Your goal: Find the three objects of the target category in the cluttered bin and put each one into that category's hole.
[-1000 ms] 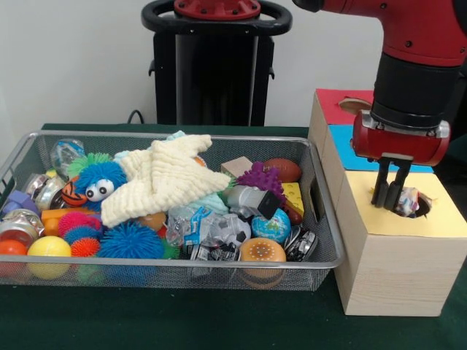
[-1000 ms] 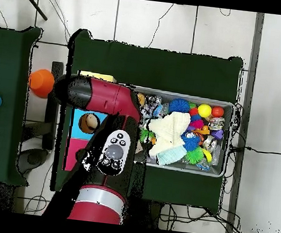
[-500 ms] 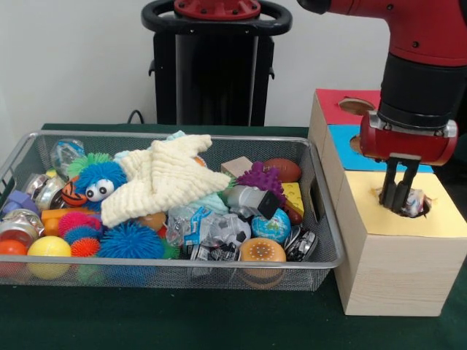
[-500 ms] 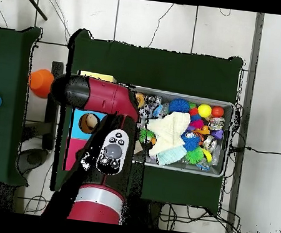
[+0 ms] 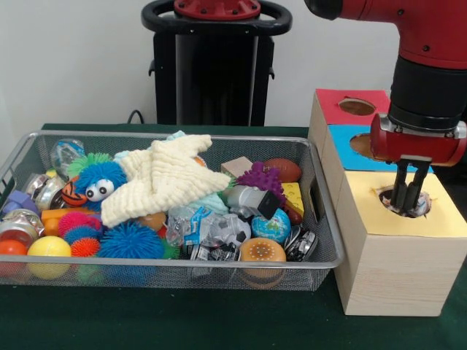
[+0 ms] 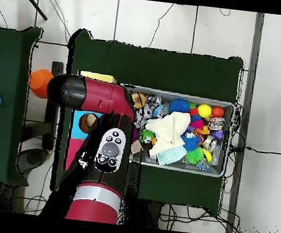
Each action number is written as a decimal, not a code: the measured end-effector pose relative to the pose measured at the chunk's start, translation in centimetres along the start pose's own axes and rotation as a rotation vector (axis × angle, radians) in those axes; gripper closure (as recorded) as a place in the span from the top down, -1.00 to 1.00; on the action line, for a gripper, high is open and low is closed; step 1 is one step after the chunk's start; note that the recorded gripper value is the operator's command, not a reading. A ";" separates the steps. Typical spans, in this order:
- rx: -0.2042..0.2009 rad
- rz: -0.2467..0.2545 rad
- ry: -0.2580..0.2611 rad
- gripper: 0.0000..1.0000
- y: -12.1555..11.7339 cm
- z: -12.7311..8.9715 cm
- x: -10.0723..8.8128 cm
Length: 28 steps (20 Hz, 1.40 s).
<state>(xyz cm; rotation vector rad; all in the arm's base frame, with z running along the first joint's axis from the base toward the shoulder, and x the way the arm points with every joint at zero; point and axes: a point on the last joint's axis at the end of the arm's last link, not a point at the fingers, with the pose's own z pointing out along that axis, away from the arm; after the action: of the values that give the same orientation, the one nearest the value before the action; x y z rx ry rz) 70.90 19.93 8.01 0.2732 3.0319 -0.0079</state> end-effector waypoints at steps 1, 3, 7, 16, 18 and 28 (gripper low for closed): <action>0.000 0.000 0.000 -1.00 0.0 0.0 0.0; 0.000 -0.001 0.001 -1.00 0.0 0.1 0.0; 0.002 -0.002 0.005 -1.00 0.1 0.4 0.2; 0.012 -0.014 0.030 -1.00 0.5 2.3 1.5; 0.016 -0.017 0.034 -1.00 0.5 3.2 1.8; 0.023 -0.021 -0.021 -1.00 0.3 5.6 1.9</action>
<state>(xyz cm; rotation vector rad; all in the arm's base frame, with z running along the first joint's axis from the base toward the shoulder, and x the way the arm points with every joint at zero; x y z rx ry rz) 69.64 20.52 2.27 0.2420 3.0159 -0.0473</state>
